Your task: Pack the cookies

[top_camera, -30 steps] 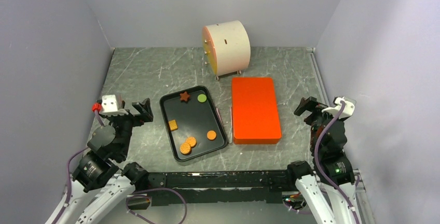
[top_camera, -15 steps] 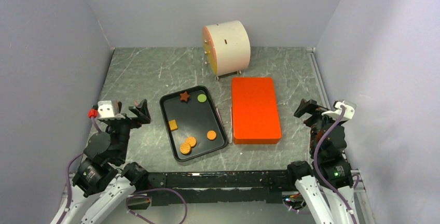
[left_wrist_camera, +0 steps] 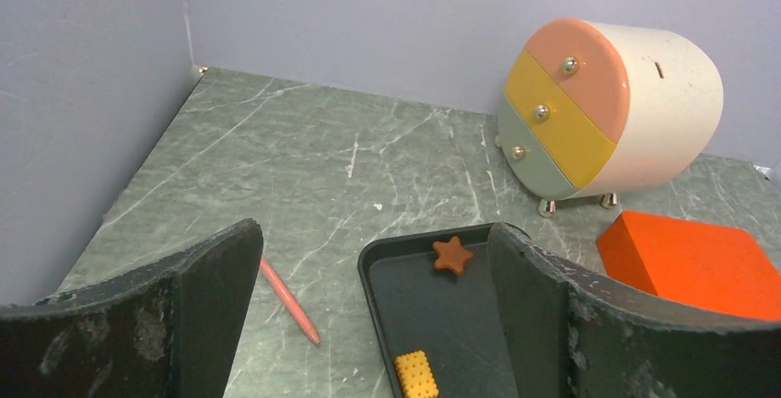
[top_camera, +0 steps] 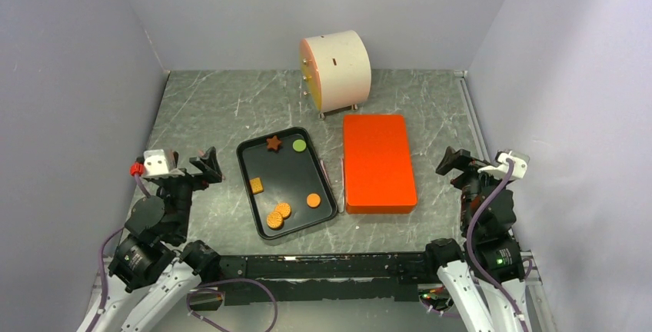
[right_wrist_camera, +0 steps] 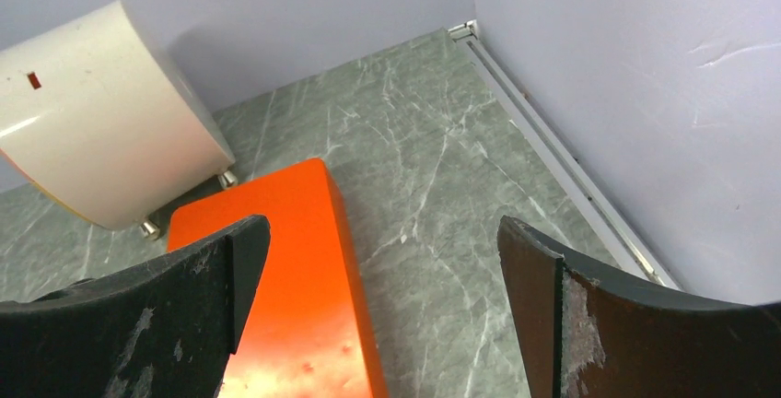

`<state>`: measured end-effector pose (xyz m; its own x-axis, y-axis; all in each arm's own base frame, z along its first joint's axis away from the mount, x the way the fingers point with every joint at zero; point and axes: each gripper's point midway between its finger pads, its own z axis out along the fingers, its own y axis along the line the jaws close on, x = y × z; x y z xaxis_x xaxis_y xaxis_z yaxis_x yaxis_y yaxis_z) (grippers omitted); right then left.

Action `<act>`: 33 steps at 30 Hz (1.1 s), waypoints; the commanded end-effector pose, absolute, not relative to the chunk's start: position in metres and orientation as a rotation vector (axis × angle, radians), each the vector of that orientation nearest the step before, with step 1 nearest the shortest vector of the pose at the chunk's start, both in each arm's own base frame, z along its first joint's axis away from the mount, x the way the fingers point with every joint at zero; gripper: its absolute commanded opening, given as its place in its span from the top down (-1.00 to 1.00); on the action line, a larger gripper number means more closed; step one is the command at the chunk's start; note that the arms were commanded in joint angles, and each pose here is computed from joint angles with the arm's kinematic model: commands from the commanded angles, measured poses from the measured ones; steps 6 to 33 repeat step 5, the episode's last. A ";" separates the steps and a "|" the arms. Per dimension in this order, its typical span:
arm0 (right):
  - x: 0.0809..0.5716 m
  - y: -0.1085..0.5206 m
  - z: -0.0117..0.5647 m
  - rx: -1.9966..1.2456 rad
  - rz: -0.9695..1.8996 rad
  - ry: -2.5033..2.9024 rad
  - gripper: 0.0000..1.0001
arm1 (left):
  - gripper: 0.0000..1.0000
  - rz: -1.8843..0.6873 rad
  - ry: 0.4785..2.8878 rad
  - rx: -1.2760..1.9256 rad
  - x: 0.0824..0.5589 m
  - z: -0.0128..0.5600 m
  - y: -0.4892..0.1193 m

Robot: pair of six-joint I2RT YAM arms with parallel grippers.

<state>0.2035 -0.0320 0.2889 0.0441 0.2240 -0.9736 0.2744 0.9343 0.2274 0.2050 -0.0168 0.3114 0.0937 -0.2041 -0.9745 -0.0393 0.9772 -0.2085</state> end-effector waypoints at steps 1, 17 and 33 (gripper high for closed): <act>0.198 -0.030 0.316 0.377 -0.010 1.470 -1.00 | -0.93 -0.100 1.444 -0.215 0.206 0.319 -0.012; 0.199 -0.030 0.316 0.383 -0.006 1.468 -1.00 | -0.93 -0.099 1.444 -0.216 0.206 0.320 -0.011; 0.199 -0.030 0.316 0.383 -0.006 1.468 -1.00 | -0.93 -0.099 1.444 -0.216 0.206 0.320 -0.011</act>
